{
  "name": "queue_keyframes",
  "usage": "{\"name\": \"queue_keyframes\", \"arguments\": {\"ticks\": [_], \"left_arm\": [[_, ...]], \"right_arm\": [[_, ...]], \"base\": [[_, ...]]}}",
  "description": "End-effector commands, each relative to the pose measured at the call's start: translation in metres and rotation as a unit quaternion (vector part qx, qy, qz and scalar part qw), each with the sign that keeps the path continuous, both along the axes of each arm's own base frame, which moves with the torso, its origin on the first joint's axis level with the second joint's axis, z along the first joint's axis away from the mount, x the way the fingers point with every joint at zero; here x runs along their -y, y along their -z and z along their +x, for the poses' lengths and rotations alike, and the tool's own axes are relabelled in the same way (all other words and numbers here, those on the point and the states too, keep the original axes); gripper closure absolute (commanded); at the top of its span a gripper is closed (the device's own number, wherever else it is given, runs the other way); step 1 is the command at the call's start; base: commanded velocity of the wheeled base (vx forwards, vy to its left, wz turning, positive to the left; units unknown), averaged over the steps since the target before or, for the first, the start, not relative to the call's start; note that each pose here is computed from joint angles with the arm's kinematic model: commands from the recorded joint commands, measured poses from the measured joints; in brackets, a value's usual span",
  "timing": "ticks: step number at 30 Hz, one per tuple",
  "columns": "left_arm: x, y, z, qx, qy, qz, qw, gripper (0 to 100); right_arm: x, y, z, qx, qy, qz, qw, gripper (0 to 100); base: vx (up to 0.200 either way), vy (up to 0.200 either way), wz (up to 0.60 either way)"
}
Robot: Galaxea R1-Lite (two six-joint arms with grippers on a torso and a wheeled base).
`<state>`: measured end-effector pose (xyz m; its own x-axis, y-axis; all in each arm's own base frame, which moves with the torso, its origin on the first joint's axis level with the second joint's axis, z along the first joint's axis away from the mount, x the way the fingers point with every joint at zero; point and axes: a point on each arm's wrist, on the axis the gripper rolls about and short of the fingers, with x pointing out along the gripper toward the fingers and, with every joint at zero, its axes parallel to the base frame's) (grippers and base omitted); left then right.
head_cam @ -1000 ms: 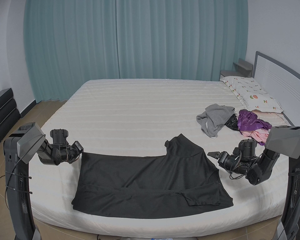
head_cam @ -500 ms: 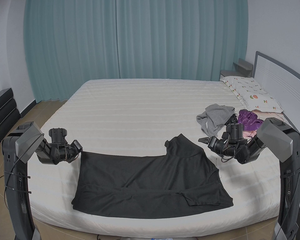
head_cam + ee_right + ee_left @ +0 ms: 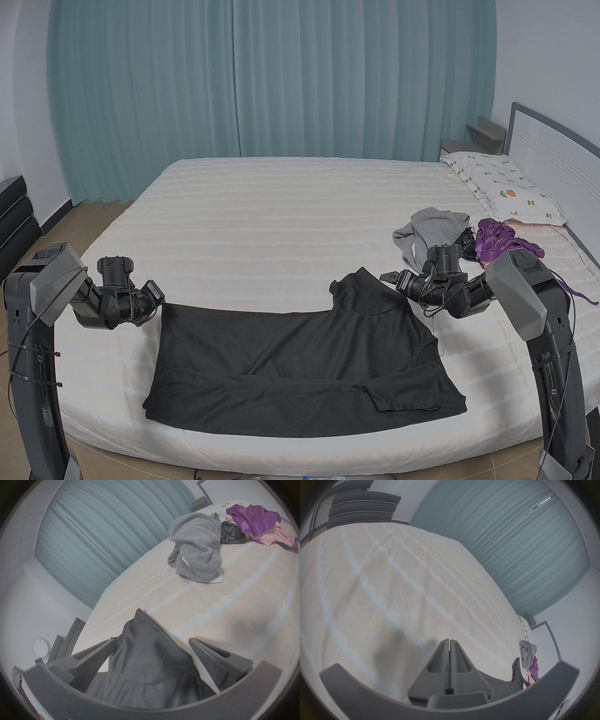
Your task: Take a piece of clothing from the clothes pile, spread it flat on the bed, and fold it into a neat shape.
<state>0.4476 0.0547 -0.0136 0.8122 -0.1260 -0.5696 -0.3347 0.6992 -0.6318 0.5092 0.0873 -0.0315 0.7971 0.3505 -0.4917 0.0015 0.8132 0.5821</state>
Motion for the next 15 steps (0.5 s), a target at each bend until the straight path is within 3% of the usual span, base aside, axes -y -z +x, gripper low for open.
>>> {"name": "queue_keyframes", "arguments": {"ticks": [1, 4, 5, 15], "left_arm": [[0.000, 0.000, 0.000, 0.001, 0.000, 0.000, 1.0000, 100], [0.000, 0.000, 0.000, 0.000, 0.000, 0.001, 1.0000, 100], [0.000, 0.000, 0.000, 0.000, 0.000, 0.001, 1.0000, 100], [0.000, -0.001, 0.000, 0.001, 0.000, 0.002, 1.0000, 100]], "right_arm": [[-0.001, 0.020, 0.006, -0.006, 0.003, -0.005, 1.0000, 0], [-0.001, 0.022, 0.008, -0.002, 0.008, -0.010, 0.9999, 0], [-0.001, 0.025, 0.009, -0.001, 0.010, -0.015, 0.9998, 100], [0.009, 0.020, 0.005, -0.002, 0.012, -0.028, 0.9995, 100]], "base": [[0.000, 0.000, 0.00], [0.000, 0.000, 0.00], [0.000, 0.000, 0.00], [0.000, 0.000, 0.00]]}}
